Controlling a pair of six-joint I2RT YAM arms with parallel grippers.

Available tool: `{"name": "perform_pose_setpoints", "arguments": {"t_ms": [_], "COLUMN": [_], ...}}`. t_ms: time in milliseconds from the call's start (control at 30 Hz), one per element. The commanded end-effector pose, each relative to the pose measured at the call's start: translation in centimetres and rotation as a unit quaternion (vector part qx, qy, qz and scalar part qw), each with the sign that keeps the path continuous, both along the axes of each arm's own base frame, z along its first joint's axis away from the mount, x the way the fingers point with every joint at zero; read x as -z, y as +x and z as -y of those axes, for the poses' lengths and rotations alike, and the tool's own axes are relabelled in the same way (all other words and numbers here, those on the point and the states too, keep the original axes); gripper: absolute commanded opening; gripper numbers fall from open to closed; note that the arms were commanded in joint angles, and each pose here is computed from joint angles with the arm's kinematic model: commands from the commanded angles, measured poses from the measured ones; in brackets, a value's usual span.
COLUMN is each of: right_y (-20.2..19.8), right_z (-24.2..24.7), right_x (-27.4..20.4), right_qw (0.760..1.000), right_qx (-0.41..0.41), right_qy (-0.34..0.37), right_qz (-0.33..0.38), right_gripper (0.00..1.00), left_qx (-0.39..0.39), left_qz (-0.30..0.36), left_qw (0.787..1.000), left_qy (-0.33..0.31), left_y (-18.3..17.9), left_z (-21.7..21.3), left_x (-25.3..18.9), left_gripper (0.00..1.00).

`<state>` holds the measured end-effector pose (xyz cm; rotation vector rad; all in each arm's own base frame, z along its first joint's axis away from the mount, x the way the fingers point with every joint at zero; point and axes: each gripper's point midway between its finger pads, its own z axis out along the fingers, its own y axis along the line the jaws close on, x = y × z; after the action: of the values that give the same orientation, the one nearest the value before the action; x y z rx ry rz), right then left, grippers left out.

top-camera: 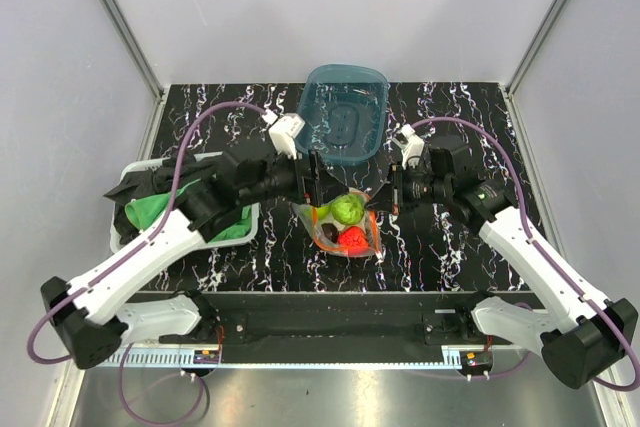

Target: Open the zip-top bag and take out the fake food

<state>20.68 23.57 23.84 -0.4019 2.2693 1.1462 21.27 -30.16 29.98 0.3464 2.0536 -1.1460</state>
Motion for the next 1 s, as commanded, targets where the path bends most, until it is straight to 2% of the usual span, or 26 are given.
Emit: {"name": "perform_pose_setpoints", "arguments": {"t_ms": [0,233,333,500,533,700,800,967], "right_y": [-0.1,-0.9,-0.8,-0.8,-0.8,-0.7,-0.6,-0.8], "right_z": [-0.6,-0.9,-0.9,-1.0,-1.1,-1.3,-1.4,-1.5], "right_x": [-1.7,-3.2,-3.8,-3.8,-3.8,-3.7,-3.6,-4.4], "right_qw": [1.000,0.999,0.999,0.998,0.998,0.998,0.997,0.996], "right_qx": [0.006,-0.003,0.000,0.006,0.004,0.006,0.011,0.013], "right_qy": [0.024,0.047,0.050,0.052,0.052,0.051,0.057,0.066], "right_qz": [-0.006,-0.016,-0.016,-0.029,-0.029,-0.044,-0.059,-0.058], "right_gripper": [0.00,0.00,0.00,0.00,0.00,0.00,0.00,0.00], "left_qx": [-0.129,-0.175,-0.189,-0.217,-0.222,-0.195,-0.168,-0.164], "left_qz": [0.008,-0.024,-0.037,-0.098,-0.114,-0.175,-0.179,-0.210], "left_qw": [0.991,0.978,0.975,0.969,0.967,0.965,0.969,0.964], "left_qy": [0.041,0.110,0.108,0.068,0.043,0.022,-0.001,0.007], "left_y": [1.0,-1.6,-2.6,-4.3,-4.7,-6.5,-6.2,-5.7], "left_z": [-1.8,-4.7,-6.0,-7.5,-7.7,-6.4,-4.1,-1.8], "left_x": [0.8,2.0,1.6,3.5,3.2,5.6,5.7,7.5], "left_gripper": [0.83,0.88,0.89,0.87,0.86,0.83,0.82,0.75]}}
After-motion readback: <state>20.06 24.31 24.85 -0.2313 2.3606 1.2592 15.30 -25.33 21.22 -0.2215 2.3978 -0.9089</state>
